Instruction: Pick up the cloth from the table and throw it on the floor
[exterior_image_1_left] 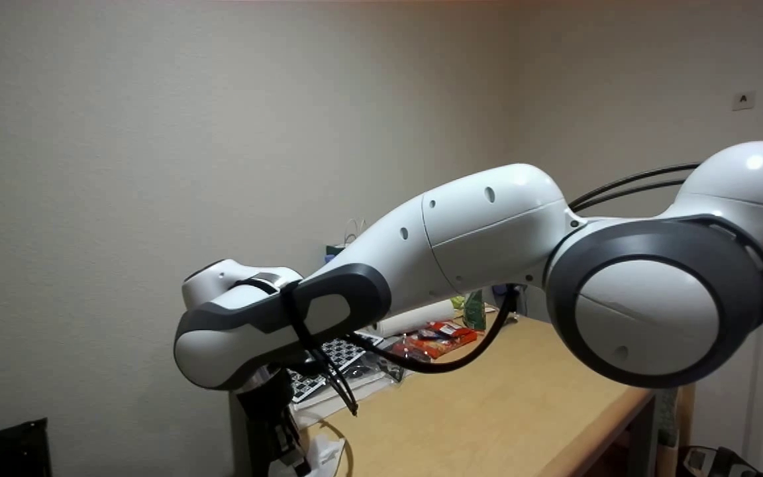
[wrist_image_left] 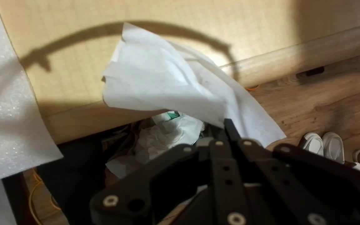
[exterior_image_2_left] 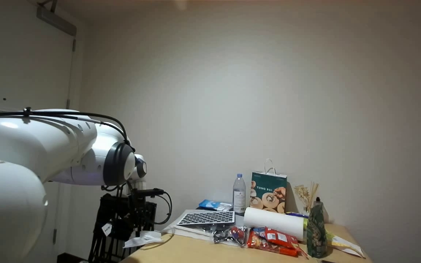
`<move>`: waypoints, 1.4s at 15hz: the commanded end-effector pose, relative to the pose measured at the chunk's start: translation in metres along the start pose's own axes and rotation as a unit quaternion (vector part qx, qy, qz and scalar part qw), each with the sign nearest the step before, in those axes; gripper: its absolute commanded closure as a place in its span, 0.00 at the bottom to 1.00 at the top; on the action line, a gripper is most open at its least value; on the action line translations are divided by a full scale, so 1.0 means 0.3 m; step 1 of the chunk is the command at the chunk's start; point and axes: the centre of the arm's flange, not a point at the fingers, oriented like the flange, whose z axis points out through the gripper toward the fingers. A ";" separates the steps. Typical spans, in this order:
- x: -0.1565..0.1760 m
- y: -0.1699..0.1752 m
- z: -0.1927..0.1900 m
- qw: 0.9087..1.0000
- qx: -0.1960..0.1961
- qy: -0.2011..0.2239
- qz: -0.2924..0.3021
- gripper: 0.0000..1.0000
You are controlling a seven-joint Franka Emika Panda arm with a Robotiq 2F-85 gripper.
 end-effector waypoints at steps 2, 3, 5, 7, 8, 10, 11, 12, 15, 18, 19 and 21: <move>0.075 0.000 0.017 1.000 0.003 0.001 -0.029 0.96; 0.091 -0.008 0.023 0.999 0.005 -0.001 -0.035 0.95; 0.124 -0.026 0.039 0.999 0.008 -0.006 -0.050 0.96; 0.144 -0.037 0.052 0.998 0.008 -0.005 -0.064 0.96; 0.144 -0.039 0.054 0.997 0.005 -0.003 -0.071 0.96; 0.136 -0.033 0.051 0.997 -0.009 -0.005 -0.074 0.96; 0.133 -0.029 0.048 0.997 -0.013 -0.005 -0.074 0.96; 0.122 -0.025 0.037 0.998 -0.014 0.000 -0.069 0.71; 0.103 -0.010 0.015 0.998 -0.018 0.007 -0.062 0.62; 0.094 0.002 -0.001 0.998 -0.020 0.013 -0.058 0.42; 0.092 0.004 -0.002 0.998 -0.020 0.013 -0.059 0.37; 0.090 0.008 -0.002 0.998 -0.019 0.014 -0.059 0.24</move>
